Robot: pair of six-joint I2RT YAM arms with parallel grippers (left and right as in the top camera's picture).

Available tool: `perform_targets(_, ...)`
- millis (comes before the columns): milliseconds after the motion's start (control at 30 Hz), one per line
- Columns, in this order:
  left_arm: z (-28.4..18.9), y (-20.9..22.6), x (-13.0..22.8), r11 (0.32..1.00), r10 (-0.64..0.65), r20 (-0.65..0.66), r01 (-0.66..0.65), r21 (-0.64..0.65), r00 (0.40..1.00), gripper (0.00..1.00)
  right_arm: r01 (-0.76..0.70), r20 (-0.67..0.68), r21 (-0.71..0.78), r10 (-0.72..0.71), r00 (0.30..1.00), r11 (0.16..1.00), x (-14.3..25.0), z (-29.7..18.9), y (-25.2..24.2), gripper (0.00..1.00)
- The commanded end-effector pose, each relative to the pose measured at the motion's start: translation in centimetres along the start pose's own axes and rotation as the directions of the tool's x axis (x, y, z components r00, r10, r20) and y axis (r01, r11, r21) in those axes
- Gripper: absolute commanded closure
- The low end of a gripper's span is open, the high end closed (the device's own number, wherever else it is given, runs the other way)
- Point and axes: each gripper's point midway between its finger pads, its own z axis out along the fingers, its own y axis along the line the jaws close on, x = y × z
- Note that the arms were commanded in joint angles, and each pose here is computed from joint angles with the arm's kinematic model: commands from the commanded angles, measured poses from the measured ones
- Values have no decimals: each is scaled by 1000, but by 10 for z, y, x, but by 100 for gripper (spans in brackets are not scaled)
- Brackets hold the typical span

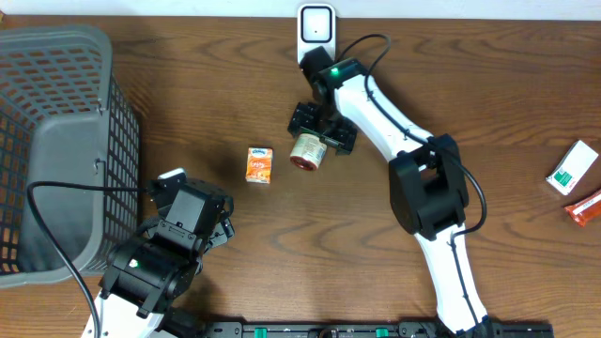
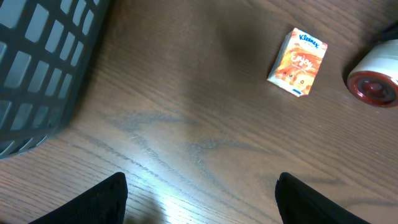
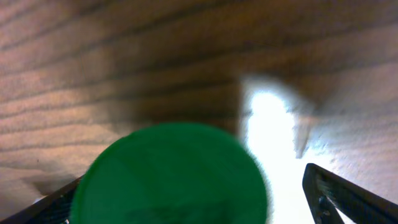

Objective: Scan the item barcode

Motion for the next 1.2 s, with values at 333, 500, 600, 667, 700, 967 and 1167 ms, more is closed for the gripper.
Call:
perform_targets(333,0,3,-1,1000,9,10,-9,-17,1000,23,137,-35,-50,-139,990,989,4,7,9,6)
perform_targets(500,0,3,-1,1000,9,10,-9,-17,1000,23,44,-71,-12,-44,997,999,13,10,1,1)
perform_targets(600,0,3,-1,1000,9,10,-9,-16,1000,23,-29,-61,15,30,998,999,13,10,-3,1)
perform_targets(667,0,3,-1,1000,9,10,-9,-17,1000,23,-87,-59,26,88,994,996,14,11,-3,1)
perform_targets(700,0,3,-1,1000,9,10,-9,-17,1000,23,-123,-60,30,125,990,992,15,11,-3,1)
perform_targets(967,0,3,-1,1000,9,10,-9,-17,1000,23,-243,-37,46,245,969,969,26,14,6,1)
perform_targets(1167,0,3,-1,1000,9,10,-9,-17,1000,23,-247,88,76,240,967,966,17,17,7,12)
